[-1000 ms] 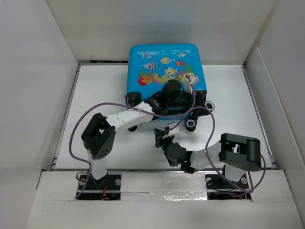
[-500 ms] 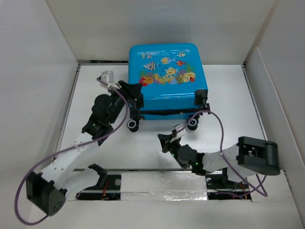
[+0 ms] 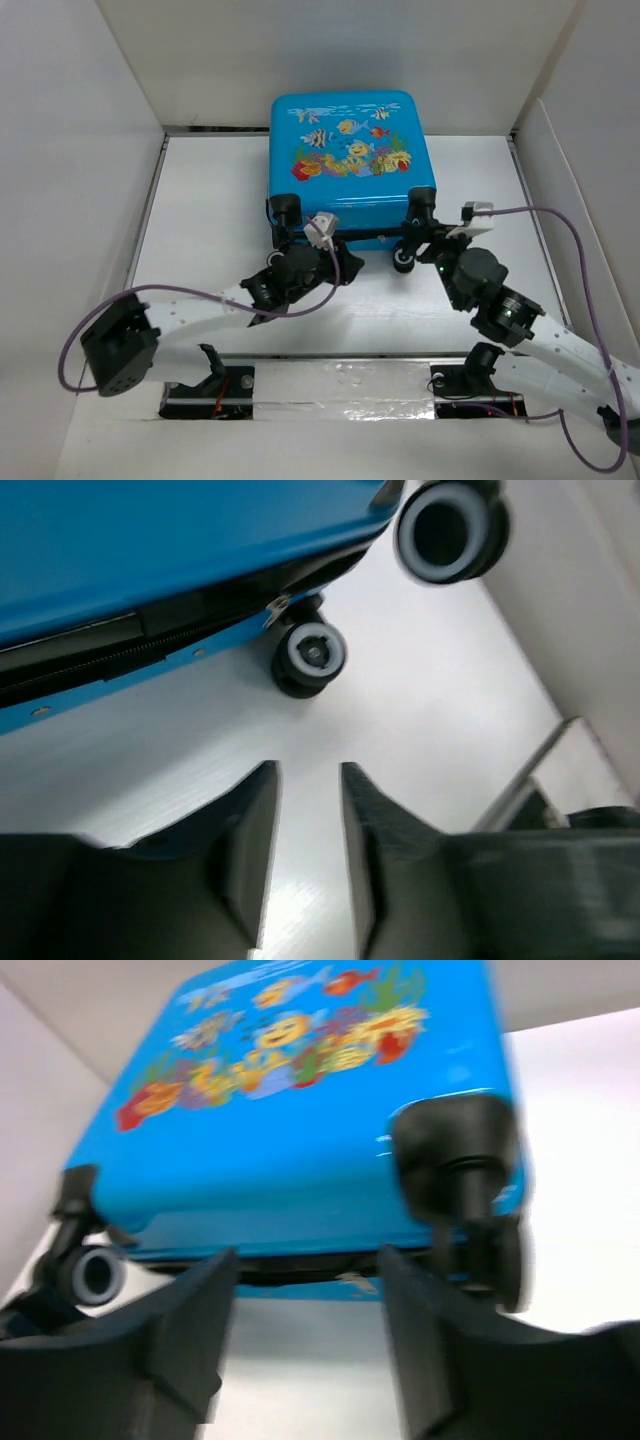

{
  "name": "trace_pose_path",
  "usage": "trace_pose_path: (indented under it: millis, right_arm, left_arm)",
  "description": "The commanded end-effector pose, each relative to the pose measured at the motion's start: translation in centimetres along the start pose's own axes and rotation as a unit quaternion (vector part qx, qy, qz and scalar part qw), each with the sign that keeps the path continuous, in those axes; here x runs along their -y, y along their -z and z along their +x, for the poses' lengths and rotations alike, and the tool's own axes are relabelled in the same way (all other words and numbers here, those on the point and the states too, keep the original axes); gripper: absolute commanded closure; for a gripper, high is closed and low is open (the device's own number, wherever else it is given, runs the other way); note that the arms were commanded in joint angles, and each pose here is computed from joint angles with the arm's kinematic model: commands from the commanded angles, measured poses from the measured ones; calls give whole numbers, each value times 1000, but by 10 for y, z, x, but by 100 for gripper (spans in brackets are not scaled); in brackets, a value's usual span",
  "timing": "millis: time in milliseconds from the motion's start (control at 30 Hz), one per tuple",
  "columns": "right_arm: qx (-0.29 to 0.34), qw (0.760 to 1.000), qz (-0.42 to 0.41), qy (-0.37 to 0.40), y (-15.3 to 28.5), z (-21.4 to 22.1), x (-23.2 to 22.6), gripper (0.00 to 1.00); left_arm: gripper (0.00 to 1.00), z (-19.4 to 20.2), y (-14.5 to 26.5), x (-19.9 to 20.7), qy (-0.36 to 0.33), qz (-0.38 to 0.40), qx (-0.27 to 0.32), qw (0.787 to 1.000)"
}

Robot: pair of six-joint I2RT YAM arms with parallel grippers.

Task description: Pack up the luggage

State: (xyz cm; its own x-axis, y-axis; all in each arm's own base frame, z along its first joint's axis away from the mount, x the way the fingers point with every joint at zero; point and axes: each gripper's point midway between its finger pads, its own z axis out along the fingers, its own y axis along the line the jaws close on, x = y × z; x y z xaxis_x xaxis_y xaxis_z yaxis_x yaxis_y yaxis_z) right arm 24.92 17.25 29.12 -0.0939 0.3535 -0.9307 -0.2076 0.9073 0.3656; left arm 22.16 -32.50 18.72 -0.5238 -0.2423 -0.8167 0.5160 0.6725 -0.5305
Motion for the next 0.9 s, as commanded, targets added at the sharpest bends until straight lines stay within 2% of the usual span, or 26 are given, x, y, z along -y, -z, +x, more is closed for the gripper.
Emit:
trace_pose_path:
  millis: [0,100,233,300,400,567,667,700,767,800,867]
  right_arm:
    - [-59,993,46,88,8,8,45,29]
    - [-86,990,63,96,3,8,67,23]
    - [-111,990,34,82,-7,20,68,16]
    - [-111,989,37,90,-13,19,78,13]
    - [-114,990,-3,83,-23,19,69,11]
    - [-138,987,2,82,-46,26,86,11]
    - [-167,983,-17,81,-55,38,81,20]
    - [-173,982,-20,79,-58,43,81,27]
    - [-166,982,-38,77,-61,43,75,33]
    - [-166,982,-40,78,-62,45,76,41]
    - [-171,981,-47,78,-60,47,74,55]
  left_arm:
    - [67,-27,-37,22,1,7,43,999]
    - [53,-24,-62,20,2,-13,42,999]
    - [44,-8,-99,7,3,-59,37,998]
    - [42,-10,-107,4,8,-70,46,996]
    - [41,-6,-117,-6,5,-101,46,994]
    - [40,5,-130,-6,-2,-114,41,993]
    - [43,7,-133,-8,-10,-134,52,990]
    - [46,6,-134,-10,-7,-140,57,988]
    - [50,3,-134,-15,-4,-153,69,986]
    - [53,1,-134,-16,-3,-157,74,985]
    - [54,1,-134,-20,-6,-175,84,981]
